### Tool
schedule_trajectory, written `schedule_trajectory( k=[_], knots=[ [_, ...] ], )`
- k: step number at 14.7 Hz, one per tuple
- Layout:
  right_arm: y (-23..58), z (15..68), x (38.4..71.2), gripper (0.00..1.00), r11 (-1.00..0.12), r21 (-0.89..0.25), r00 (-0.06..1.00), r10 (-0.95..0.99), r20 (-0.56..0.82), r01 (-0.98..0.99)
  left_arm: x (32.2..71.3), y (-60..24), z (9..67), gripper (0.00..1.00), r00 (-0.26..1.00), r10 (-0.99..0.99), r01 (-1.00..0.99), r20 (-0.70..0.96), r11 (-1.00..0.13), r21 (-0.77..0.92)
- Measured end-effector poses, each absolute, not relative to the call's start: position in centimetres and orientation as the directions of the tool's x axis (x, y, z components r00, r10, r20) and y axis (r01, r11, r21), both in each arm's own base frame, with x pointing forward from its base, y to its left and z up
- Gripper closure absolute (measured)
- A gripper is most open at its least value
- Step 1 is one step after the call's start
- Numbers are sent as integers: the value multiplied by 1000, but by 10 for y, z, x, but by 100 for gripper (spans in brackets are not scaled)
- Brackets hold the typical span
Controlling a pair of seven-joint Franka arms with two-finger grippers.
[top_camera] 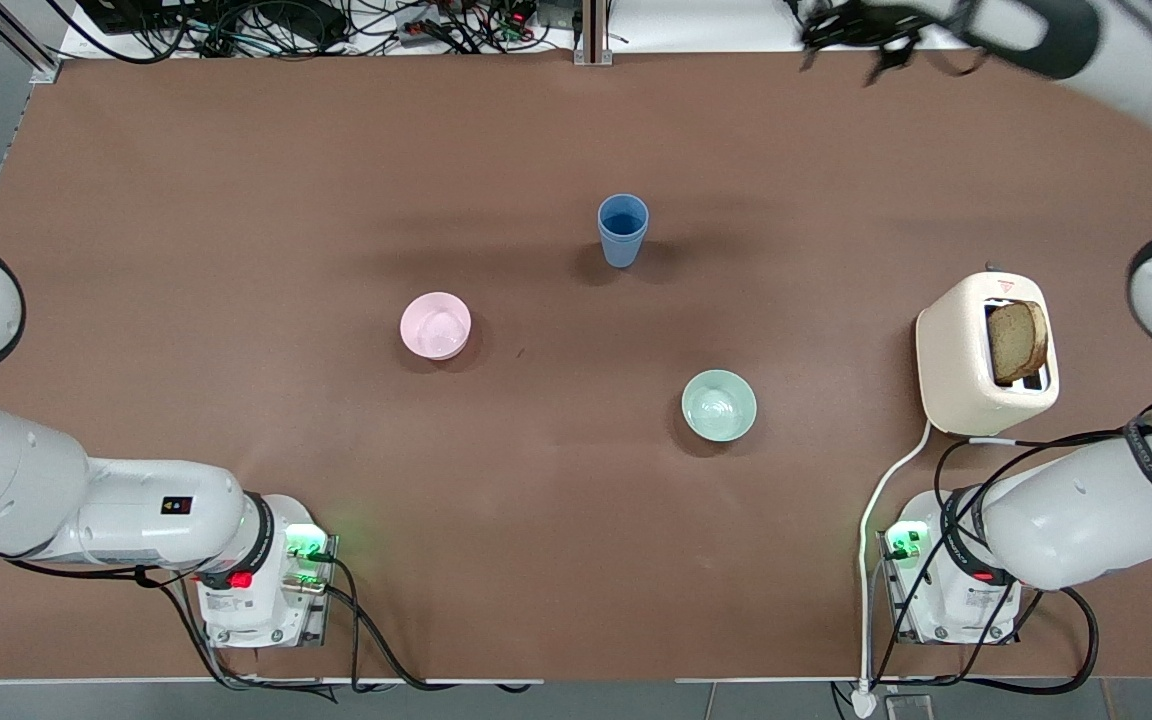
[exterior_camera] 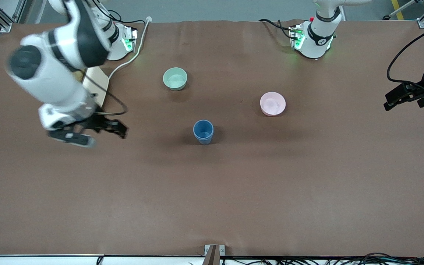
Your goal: Stack blue cups with both arms
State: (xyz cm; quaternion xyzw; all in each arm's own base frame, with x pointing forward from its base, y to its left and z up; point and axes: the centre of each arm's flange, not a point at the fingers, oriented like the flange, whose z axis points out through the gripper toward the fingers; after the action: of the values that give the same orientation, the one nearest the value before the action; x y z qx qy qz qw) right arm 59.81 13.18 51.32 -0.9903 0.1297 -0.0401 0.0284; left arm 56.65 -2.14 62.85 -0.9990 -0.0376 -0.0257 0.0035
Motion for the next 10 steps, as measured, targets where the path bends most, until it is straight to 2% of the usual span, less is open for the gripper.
schedule_trajectory(
  k=[5, 10],
  knots=[
    [12, 530, 603, 0, -969, -43, 965, -246, 88, -243, 563, -32, 631, 0, 998, 56, 57, 40, -998, -6],
    [-41, 585, 570, 0, -969, -38, 969, -245, 46, -243, 558, -36, 637, 0, 998, 49, 49, 40, -999, -6]
  ],
)
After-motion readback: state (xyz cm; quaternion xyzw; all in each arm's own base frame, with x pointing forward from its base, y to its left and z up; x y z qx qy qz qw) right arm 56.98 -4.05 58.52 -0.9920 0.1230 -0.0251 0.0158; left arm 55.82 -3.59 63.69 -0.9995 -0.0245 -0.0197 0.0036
